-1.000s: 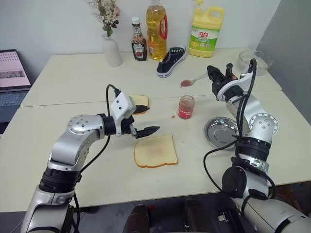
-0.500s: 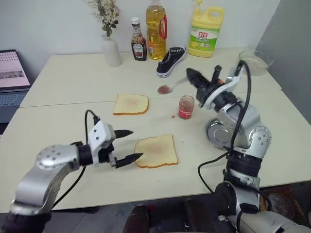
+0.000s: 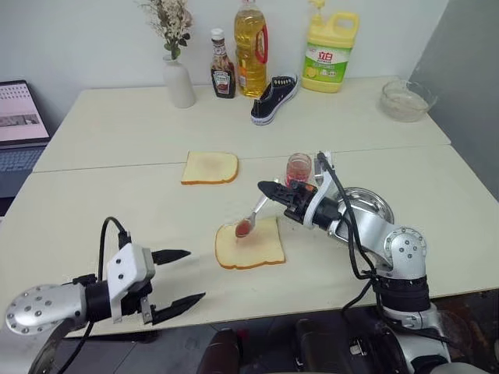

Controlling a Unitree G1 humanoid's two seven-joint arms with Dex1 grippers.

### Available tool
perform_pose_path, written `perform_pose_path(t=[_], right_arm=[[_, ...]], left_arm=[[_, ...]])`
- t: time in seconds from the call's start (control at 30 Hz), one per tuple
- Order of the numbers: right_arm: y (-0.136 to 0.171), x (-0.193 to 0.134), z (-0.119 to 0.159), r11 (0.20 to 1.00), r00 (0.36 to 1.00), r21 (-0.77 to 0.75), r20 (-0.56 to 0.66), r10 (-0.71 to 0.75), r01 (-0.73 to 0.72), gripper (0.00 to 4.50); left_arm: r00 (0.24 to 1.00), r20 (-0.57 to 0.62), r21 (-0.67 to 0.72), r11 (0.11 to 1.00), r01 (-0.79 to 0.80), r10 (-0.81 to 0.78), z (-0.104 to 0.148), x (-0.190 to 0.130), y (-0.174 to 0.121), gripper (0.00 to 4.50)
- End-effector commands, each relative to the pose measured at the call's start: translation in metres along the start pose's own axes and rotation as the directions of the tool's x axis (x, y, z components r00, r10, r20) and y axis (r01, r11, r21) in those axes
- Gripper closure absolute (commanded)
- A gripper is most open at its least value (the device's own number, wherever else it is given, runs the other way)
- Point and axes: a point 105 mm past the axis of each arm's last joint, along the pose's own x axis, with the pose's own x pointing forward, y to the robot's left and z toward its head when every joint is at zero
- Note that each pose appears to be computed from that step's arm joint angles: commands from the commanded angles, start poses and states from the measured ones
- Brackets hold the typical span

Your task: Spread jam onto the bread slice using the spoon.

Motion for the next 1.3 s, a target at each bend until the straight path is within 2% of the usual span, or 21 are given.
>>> perform_pose_path(t=[0.03,0.13,0.2,0.53,0.67,1.0,1.3], right_arm=[[0.017,0.003,0.005,0.982,0.998,-0.178,0.015,0.066,-0.062,4.47],[0.015,0.004,0.003,0.961,0.998,-0.272,0.008,0.060,-0.056,4.47],[0.015,0.005,-0.003,0.920,0.998,-0.386,-0.019,0.060,-0.062,4.47],[0.014,0.011,-0.006,0.774,0.996,-0.627,-0.031,0.084,-0.085,4.47],[0.011,0.013,-0.014,0.734,0.995,-0.672,-0.055,0.089,-0.102,4.47],[0.001,0.012,-0.021,0.711,0.994,-0.695,-0.077,0.081,-0.111,4.47],[-0.002,0.000,-0.008,0.658,0.994,-0.745,-0.091,0.065,-0.111,4.47]], left_arm=[[1.000,0.021,0.050,0.999,-0.021,0.020,0.008,-0.001,0.003,0.00],[0.999,0.031,0.046,0.999,-0.026,0.025,0.009,0.002,0.003,0.00],[0.999,0.036,0.047,0.999,-0.027,0.025,0.009,0.005,0.003,0.00],[0.997,0.063,0.057,0.998,-0.041,0.037,0.010,0.015,0.005,0.00],[0.997,0.069,0.055,0.998,-0.040,0.036,0.010,0.018,0.004,0.00],[0.996,0.082,0.060,0.997,-0.044,0.039,0.014,0.020,0.007,0.00],[0.996,0.088,0.063,0.997,-0.040,0.034,0.014,0.023,0.009,0.00]])
